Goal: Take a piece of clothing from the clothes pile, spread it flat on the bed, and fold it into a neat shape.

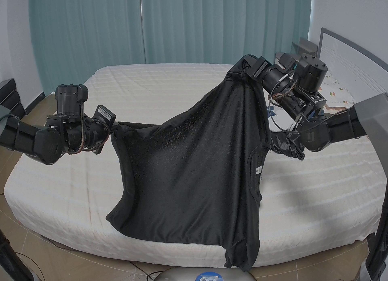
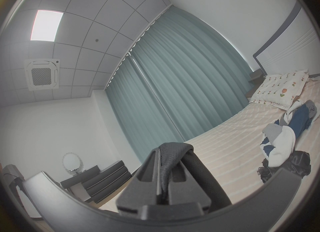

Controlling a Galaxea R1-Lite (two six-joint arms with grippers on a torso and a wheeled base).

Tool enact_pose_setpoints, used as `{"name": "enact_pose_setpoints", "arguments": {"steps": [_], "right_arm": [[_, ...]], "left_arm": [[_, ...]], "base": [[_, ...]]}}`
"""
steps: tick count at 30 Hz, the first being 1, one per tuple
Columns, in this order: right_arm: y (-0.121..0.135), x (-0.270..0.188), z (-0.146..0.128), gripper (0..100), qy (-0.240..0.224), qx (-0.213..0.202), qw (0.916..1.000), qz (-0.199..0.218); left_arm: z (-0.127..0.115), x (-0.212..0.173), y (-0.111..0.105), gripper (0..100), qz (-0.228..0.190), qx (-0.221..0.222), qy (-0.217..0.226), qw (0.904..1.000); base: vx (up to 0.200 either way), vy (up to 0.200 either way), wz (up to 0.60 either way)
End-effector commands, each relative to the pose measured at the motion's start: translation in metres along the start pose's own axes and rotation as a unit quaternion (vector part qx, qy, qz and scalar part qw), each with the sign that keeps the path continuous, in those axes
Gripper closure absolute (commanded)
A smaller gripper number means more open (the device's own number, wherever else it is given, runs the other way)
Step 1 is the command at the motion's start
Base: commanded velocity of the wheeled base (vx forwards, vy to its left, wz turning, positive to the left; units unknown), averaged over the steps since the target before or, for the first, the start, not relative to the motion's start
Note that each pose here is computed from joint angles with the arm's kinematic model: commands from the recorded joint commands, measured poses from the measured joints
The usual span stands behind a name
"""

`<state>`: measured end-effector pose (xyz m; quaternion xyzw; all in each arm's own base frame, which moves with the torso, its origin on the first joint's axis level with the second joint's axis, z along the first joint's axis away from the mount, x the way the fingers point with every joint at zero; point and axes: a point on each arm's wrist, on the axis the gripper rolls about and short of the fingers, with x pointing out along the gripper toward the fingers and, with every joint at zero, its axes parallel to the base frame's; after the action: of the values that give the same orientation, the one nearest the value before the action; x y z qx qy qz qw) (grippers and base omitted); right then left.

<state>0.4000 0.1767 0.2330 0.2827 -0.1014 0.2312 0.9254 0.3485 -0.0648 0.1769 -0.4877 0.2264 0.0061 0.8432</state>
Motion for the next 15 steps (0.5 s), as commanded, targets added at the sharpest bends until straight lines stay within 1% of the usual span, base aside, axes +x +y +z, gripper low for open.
{"name": "enact_pose_setpoints", "arguments": {"steps": [1, 2, 3, 4, 7, 8, 10, 11, 12, 13, 14, 15], "right_arm": [[-0.028, 0.019, -0.025, 100, 0.003, -0.007, 0.9995, -0.029], [-0.028, 0.019, -0.025, 100, 0.003, -0.007, 0.9995, -0.029], [-0.041, 0.025, -0.036, 100, 0.016, -0.009, 0.9989, -0.044], [-0.045, 0.028, -0.038, 100, 0.019, -0.011, 0.9986, -0.048], [-0.052, 0.037, -0.043, 100, 0.017, -0.011, 0.9985, -0.051], [-0.060, 0.043, -0.047, 100, 0.014, -0.012, 0.9982, -0.056], [-0.066, 0.048, -0.053, 100, 0.012, -0.014, 0.9980, -0.060], [-0.069, 0.050, -0.055, 0, 0.012, -0.014, 0.9979, -0.062], [-0.073, 0.052, -0.059, 0, 0.016, -0.014, 0.9977, -0.064], [-0.077, 0.055, -0.065, 0, 0.020, -0.014, 0.9975, -0.067], [-0.079, 0.056, -0.071, 0, 0.024, -0.014, 0.9973, -0.068], [-0.087, 0.057, -0.083, 0, 0.033, -0.014, 0.9967, -0.072]], "left_arm": [[0.004, 0.037, 0.017, 100, 0.027, -0.018, 0.000, 0.9995], [0.004, 0.037, 0.017, 100, 0.027, -0.018, 0.000, 0.9995], [0.008, 0.050, 0.022, 100, 0.034, -0.031, -0.002, 0.9990], [0.012, 0.055, 0.025, 100, 0.034, -0.034, -0.004, 0.9988], [0.015, 0.068, 0.030, 100, 0.038, -0.040, -0.006, 0.9984], [0.018, 0.081, 0.035, 100, 0.041, -0.046, -0.008, 0.9981], [0.020, 0.092, 0.037, 100, 0.040, -0.056, -0.012, 0.9975], [0.022, 0.098, 0.039, 100, 0.040, -0.063, -0.013, 0.9971], [0.024, 0.103, 0.041, 100, 0.039, -0.068, -0.015, 0.9968], [0.026, 0.109, 0.043, 0, 0.039, -0.072, -0.016, 0.9965], [0.026, 0.114, 0.046, 0, 0.040, -0.074, -0.016, 0.9964], [0.026, 0.121, 0.049, 0, 0.041, -0.075, -0.016, 0.9962]], "base": [[0.000, 0.000, 0.00], [0.000, 0.000, 0.00], [0.000, 0.000, 0.00], [0.000, 0.000, 0.00], [0.000, 0.000, 0.00], [0.000, 0.000, 0.00], [0.000, 0.000, 0.00], [0.000, 0.000, 0.00], [0.000, 0.000, 0.00], [0.000, 0.000, 0.00], [0.000, 0.000, 0.00], [0.000, 0.000, 0.00]]}}
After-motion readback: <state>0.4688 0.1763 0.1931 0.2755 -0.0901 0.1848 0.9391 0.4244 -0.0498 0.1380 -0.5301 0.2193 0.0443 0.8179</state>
